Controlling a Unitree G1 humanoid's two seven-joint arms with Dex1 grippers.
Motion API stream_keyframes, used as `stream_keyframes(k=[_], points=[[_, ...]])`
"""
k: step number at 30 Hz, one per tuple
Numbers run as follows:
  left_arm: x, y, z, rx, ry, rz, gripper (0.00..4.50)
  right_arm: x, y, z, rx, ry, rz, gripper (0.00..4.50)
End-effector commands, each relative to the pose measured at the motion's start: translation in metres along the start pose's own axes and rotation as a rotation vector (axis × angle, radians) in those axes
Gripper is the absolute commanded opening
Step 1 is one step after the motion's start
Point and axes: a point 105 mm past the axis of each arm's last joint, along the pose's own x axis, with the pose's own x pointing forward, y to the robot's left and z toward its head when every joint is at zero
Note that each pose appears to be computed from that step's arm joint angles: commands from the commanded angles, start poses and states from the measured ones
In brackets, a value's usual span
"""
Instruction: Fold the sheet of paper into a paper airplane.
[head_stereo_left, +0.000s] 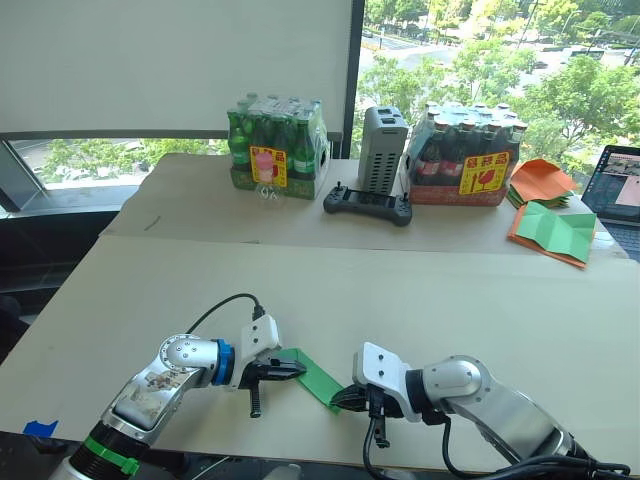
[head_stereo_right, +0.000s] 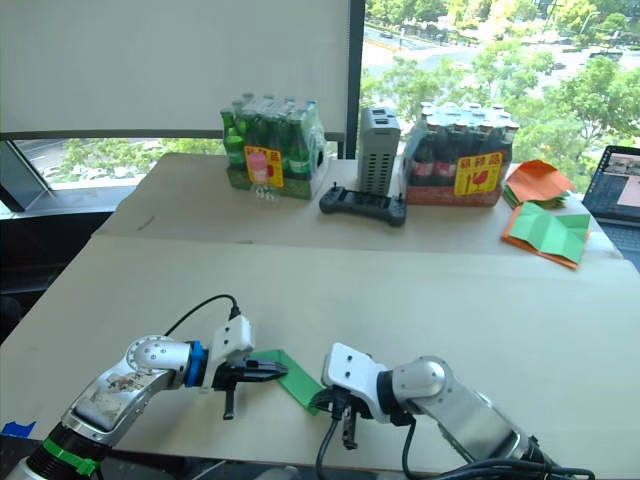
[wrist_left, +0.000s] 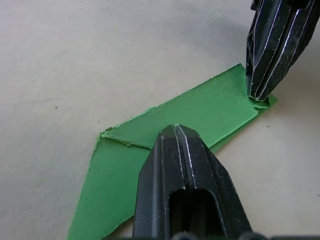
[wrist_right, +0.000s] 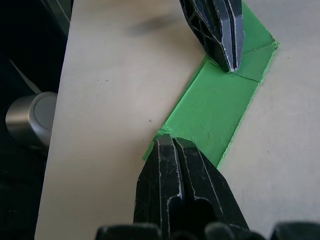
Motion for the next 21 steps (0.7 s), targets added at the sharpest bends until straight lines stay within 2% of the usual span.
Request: stream_keyframes(k=[1,5,8,17,21], points=[[-0.001,0.003,0.005,0.015,-0.001,0.016,0.00,0.002,0.004,-0.023,0.039,0.089,0.019,0.02],[0.002,0.004,0.034,0.025,-0.090,-0.021,0.00,0.003,0.001,-0.026,0.046,0.105,0.010,0.02],[0.007,0.000,0.042,0.027,-0.109,-0.063,0.00,0.003,0.000,-0.027,0.048,0.113,0.005,0.02],[0.016,-0.002,0.027,0.050,-0.038,-0.113,0.00,0.003,-0.002,-0.028,0.053,0.126,-0.009,0.02],[0.026,0.004,0.024,0.079,-0.019,-0.107,0.00,0.003,-0.002,-0.027,0.058,0.126,-0.009,0.02]])
